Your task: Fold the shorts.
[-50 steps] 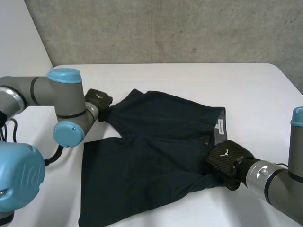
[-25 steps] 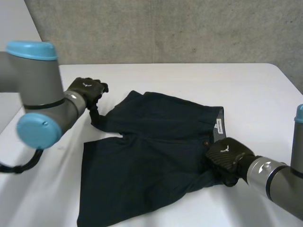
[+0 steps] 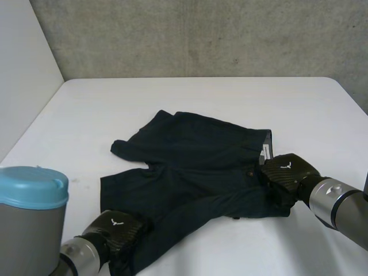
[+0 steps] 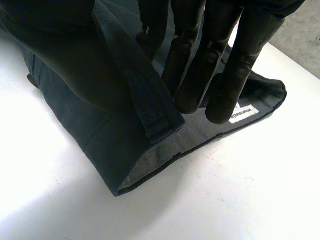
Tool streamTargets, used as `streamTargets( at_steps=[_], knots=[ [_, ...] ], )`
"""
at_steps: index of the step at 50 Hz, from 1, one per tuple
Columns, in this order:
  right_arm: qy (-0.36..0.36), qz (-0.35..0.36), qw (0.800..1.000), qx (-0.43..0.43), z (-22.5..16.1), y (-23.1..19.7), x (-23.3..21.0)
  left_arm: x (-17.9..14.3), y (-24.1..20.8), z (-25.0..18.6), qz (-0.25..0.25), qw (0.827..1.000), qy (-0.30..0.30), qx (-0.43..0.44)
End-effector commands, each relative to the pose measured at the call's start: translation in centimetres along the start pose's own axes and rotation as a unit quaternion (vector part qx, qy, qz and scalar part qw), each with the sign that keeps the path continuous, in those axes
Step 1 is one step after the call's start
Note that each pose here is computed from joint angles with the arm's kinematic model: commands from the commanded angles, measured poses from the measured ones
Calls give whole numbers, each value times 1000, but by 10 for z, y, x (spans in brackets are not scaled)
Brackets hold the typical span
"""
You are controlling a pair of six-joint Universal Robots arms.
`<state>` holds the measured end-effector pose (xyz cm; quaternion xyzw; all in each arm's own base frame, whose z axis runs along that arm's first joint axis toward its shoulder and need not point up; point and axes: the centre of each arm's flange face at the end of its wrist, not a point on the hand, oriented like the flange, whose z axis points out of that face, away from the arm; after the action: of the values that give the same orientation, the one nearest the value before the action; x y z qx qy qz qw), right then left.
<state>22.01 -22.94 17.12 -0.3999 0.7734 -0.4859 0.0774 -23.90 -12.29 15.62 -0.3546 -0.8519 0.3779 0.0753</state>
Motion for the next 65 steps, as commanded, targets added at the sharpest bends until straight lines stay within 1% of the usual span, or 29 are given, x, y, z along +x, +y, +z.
streamTargets(
  at_steps=[1, 4, 8, 13, 16, 20, 21, 22, 24, 25, 26, 28, 31, 32, 33, 36, 37, 40, 41, 44, 45, 48, 49, 52, 53, 56, 59, 61, 65],
  knots=[
    [1, 0, 1000, 1, 0, 0, 0, -10, -3, 24, -12, 998, -62, 32],
    [2, -1, 1000, 2, -1, -1, 0, -15, -15, 23, -8, 994, -88, 67],
    [10, -7, 1000, 11, -6, -7, 3, -18, -32, 13, -11, 990, -95, 107],
    [20, -21, 999, 29, -15, -18, 6, -19, -33, 12, -9, 990, -94, 107],
    [15, -24, 999, 21, -21, -21, 4, -20, -35, 8, 1, 990, -95, 101],
    [-21, -53, 998, -24, -44, -23, -5, -20, -38, -9, 40, 992, -93, 81],
    [-45, -77, 995, -48, -55, -22, -10, -19, -38, -13, 48, 992, -91, 73],
    [-59, -91, 992, -61, -61, -21, -14, -18, -36, -21, 67, 992, -85, 60],
    [-86, -119, 985, -89, -71, -17, -20, -15, -34, -28, 85, 993, -73, 45],
    [-112, -141, 976, -118, -80, -11, -26, -14, -33, -31, 94, 993, -65, 38],
    [-125, -149, 972, -132, -84, -8, -28, -11, -31, -36, 109, 992, -52, 28],
    [-143, -162, 965, -147, -90, -5, -30, -10, -33, -40, 123, 991, -44, 32],
    [-125, -170, 967, -141, -88, -8, -17, -14, -43, -43, 146, 987, -50, 51],
    [-114, -166, 970, -136, -86, -10, -13, -15, -47, -42, 151, 985, -53, 58],
    [-88, -155, 977, -120, -80, -14, -3, -16, -51, -40, 156, 984, -58, 66],
    [-53, -137, 985, -92, -68, -21, 8, -26, -72, -22, 164, 978, -81, 102],
    [-34, -123, 989, -76, -59, -24, 15, -32, -83, -10, 164, 975, -94, 118],
    [-5, -98, 994, -58, -39, -28, 30, -38, -101, 8, 163, 970, -108, 146],
    [1, -93, 994, -54, -34, -29, 33, -42, -114, 21, 161, 966, -116, 163],
    [21, -77, 996, -45, -21, -31, 43, -47, -131, 43, 157, 962, -126, 183],
    [25, -76, 996, -43, -18, -32, 43, -49, -144, 56, 157, 958, -133, 199],
    [48, -84, 995, -24, -8, -40, 45, -51, -162, 76, 158, 952, -138, 221],
    [56, -87, 994, -20, -4, -42, 46, -51, -172, 89, 159, 949, -142, 233],
    [86, -104, 991, -6, 13, -46, 49, -54, -182, 112, 156, 946, -148, 243],
    [95, -107, 990, -3, 17, -47, 51, -53, -185, 127, 158, 944, -150, 248],
    [119, -113, 986, 9, 31, -49, 56, -54, -190, 148, 156, 941, -158, 257],
    [130, -115, 985, 20, 43, -49, 61, -55, -193, 173, 157, 936, -166, 269],
    [141, -119, 982, 29, 57, -46, 65, -53, -193, 188, 164, 932, -168, 277],
    [151, -120, 981, 34, 80, -37, 70, -52, -192, 207, 166, 927, -173, 288]
  ],
)
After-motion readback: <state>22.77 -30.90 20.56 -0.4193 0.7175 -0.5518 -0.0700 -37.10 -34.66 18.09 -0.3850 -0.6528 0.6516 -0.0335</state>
